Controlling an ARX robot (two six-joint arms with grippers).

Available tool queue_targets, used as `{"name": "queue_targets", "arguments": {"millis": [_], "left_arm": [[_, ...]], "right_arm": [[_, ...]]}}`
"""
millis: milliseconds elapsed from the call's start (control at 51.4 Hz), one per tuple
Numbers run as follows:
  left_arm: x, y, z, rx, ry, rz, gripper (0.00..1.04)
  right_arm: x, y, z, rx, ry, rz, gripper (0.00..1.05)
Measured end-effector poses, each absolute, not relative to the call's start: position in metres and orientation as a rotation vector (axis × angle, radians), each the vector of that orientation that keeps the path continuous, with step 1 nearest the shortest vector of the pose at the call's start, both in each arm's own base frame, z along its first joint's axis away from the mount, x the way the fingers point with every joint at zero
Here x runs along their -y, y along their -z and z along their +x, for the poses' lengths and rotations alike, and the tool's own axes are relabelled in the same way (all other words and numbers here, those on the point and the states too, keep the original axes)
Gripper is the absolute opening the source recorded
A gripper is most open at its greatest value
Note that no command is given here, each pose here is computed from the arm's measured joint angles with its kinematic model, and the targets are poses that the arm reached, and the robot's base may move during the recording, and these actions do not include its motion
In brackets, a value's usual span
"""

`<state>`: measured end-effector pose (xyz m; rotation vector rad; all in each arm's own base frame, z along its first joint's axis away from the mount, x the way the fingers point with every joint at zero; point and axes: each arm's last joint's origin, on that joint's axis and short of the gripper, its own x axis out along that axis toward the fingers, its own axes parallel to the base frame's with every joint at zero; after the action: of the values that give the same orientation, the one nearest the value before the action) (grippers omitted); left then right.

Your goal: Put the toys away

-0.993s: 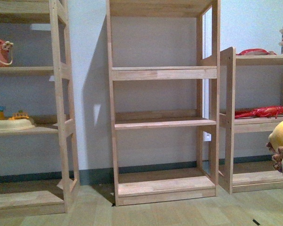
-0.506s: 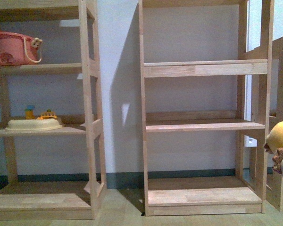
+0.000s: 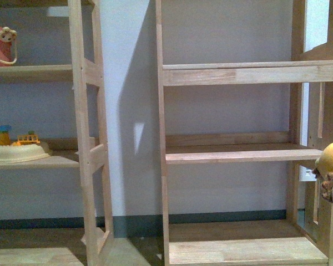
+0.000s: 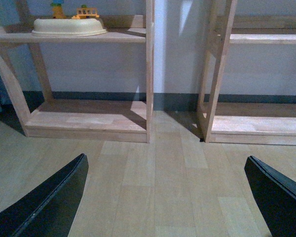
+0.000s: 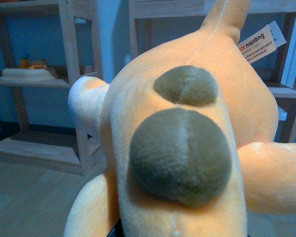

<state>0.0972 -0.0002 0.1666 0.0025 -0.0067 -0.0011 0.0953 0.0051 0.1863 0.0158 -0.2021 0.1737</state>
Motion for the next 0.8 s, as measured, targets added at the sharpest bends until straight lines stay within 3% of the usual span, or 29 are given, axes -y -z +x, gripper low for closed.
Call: {"name": "queue_targets", "arguments": {"millis": [798], "left_arm": [[0.0002, -0.1666, 0.0972, 0.007, 0.001, 0.002, 0.98]], "right_arm": [[-0.0051, -0.1864, 0.0953, 0.203, -0.174, 0.016, 0.07]]}}
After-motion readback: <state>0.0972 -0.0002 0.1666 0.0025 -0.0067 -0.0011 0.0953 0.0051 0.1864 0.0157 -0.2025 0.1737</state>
